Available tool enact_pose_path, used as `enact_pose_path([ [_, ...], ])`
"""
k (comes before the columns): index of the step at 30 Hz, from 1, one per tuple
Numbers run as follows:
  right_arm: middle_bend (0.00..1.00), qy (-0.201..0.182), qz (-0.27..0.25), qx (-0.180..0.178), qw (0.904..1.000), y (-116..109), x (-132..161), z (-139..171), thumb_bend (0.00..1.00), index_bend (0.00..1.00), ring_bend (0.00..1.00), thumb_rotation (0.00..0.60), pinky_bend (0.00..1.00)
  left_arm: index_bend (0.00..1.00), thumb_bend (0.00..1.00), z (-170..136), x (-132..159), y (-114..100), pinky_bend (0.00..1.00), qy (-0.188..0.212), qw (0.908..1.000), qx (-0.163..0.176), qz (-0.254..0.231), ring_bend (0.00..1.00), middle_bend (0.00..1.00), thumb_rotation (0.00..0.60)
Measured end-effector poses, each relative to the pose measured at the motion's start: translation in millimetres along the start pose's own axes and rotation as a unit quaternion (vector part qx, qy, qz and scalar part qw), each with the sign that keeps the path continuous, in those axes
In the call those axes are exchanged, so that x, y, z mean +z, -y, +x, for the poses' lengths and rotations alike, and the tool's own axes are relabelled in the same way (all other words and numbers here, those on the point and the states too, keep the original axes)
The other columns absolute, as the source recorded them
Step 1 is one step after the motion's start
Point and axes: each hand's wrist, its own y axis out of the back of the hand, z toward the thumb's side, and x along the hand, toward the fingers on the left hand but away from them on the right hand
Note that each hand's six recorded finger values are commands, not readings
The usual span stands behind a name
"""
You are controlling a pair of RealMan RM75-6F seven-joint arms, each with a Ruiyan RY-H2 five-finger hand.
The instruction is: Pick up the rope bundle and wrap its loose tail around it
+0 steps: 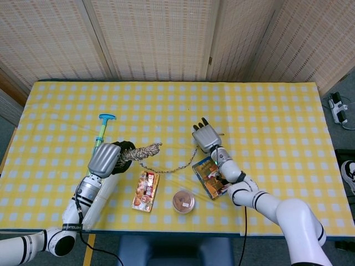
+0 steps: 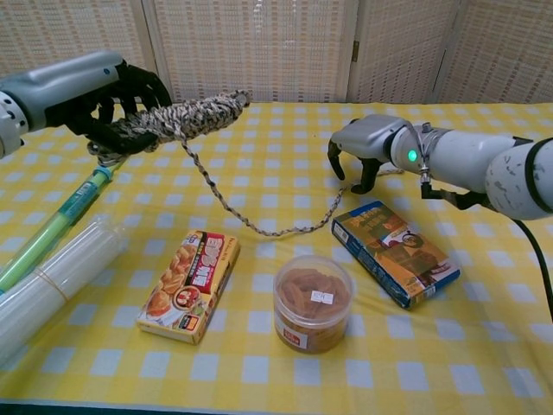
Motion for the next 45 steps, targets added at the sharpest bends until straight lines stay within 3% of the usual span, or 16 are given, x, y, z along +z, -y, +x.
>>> enact_pose_path([
  [15,0.22,0.004,0.013,0.015,0.9998,5,3,-8,0.37,0.49,0.16,0.6,0.02,0.62,0.56,-1,-6,4,0.72,-0.006,1.0,-0.005,-0.002,0.63,0.62,0.6],
  [27,0.24,0.004,0.01,0.015,0.9998,4,3,-9,0.46,0.52,0.17,0.6,0.03,0.62,0.56,0,-7,8,0.72,-0.005,0.9999,-0.008,-0.002,0.62,0.62,0.6],
  [45,0.26,0.009,0.014,0.013,0.9998,7,6,-11,0.46,0.56,0.18,0.6,0.03,0.62,0.56,-1,-10,9,0.72,-0.009,0.9999,-0.011,-0.004,0.62,0.62,0.6],
])
